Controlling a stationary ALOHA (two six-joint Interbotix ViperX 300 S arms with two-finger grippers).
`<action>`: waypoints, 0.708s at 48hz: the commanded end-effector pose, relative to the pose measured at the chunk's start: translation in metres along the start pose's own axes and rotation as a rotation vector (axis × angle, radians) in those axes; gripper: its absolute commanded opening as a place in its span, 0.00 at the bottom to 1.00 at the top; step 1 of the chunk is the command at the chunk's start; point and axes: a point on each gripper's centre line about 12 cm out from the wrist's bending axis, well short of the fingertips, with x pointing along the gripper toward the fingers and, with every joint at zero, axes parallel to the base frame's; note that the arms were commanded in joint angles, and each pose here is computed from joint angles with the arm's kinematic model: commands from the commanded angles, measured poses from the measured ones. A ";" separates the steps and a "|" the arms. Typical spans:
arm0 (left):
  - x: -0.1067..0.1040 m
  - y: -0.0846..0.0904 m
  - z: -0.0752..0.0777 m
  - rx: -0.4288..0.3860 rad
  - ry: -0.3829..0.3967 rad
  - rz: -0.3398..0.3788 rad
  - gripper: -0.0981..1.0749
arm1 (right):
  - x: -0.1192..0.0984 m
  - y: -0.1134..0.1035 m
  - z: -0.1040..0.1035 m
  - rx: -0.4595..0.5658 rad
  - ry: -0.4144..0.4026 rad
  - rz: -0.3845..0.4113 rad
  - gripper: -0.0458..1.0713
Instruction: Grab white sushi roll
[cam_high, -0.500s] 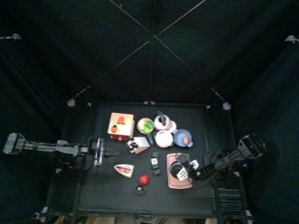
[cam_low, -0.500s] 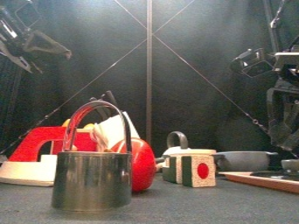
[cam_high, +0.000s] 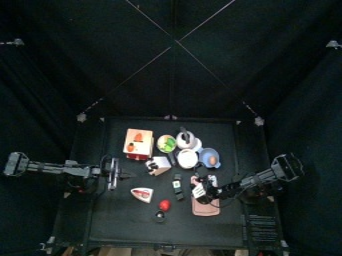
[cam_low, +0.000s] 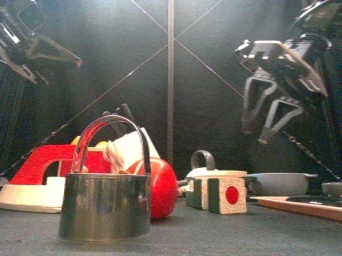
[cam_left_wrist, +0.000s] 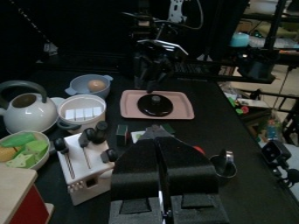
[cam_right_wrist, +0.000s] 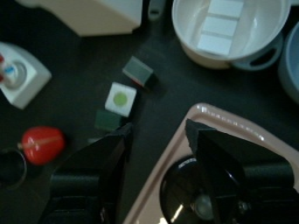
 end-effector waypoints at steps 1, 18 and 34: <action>0.001 0.001 0.004 -0.008 -0.011 0.005 0.09 | 0.004 0.004 0.021 0.014 -0.040 -0.002 0.81; 0.000 0.004 -0.001 -0.009 0.002 0.023 0.09 | 0.035 0.003 0.065 -0.110 -0.055 -0.146 0.81; 0.000 0.005 -0.002 -0.008 0.005 0.025 0.09 | 0.081 -0.035 0.087 -0.070 0.014 -0.237 0.82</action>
